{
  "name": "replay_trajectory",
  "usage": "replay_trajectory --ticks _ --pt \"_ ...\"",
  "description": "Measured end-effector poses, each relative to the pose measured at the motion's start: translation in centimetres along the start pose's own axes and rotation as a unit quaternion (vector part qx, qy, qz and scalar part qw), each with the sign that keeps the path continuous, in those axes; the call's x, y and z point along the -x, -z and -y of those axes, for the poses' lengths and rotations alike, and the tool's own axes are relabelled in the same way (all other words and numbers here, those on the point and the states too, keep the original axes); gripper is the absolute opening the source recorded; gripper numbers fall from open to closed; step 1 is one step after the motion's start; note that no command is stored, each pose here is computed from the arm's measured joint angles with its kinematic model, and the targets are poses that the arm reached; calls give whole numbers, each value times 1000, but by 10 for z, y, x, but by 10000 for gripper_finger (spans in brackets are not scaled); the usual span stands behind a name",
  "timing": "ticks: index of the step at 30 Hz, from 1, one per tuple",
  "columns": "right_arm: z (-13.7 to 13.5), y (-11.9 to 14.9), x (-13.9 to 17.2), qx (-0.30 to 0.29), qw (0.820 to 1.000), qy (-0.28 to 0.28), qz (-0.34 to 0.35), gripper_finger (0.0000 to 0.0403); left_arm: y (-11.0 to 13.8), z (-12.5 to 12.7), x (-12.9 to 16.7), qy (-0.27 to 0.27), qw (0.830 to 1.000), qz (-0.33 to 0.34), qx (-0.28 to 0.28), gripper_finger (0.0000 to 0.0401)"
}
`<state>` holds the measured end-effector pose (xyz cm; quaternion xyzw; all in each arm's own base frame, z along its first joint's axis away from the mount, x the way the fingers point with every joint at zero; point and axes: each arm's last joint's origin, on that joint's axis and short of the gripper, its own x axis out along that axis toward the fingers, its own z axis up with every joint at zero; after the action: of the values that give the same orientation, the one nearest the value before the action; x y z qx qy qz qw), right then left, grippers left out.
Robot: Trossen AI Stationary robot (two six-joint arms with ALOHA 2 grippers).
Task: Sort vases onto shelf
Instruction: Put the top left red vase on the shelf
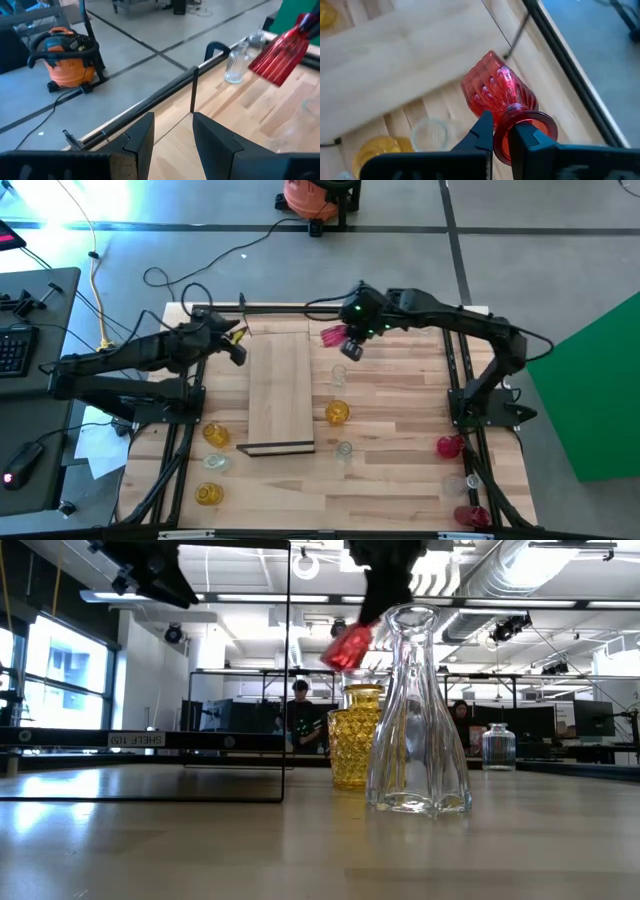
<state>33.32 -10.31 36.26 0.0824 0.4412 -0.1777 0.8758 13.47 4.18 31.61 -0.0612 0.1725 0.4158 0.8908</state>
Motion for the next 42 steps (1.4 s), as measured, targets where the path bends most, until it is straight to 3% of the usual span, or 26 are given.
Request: replay_trajectory --ticks 5,11,15,21,26,42 --pt "-9 -40 -1 30 999 -28 23 4 2 -12 14 -8 1000 9 5 127" --pt "-27 -71 -33 77 996 -50 -2 4 6 -19 21 -14 1000 4 0 127" --pt "-32 -62 -64 74 994 -70 -26 5 6 -19 21 -9 1000 3 1 127" --pt "-30 -58 -72 88 995 -37 -39 5 6 -17 19 -9 1000 -1 -2 127" --pt "-21 -60 -73 104 993 -42 -32 5 6 -16 17 -9 1000 -4 -4 127" --pt "-18 -56 -126 209 974 -64 -53 5 5 -15 17 -2 1000 -4 -3 127"
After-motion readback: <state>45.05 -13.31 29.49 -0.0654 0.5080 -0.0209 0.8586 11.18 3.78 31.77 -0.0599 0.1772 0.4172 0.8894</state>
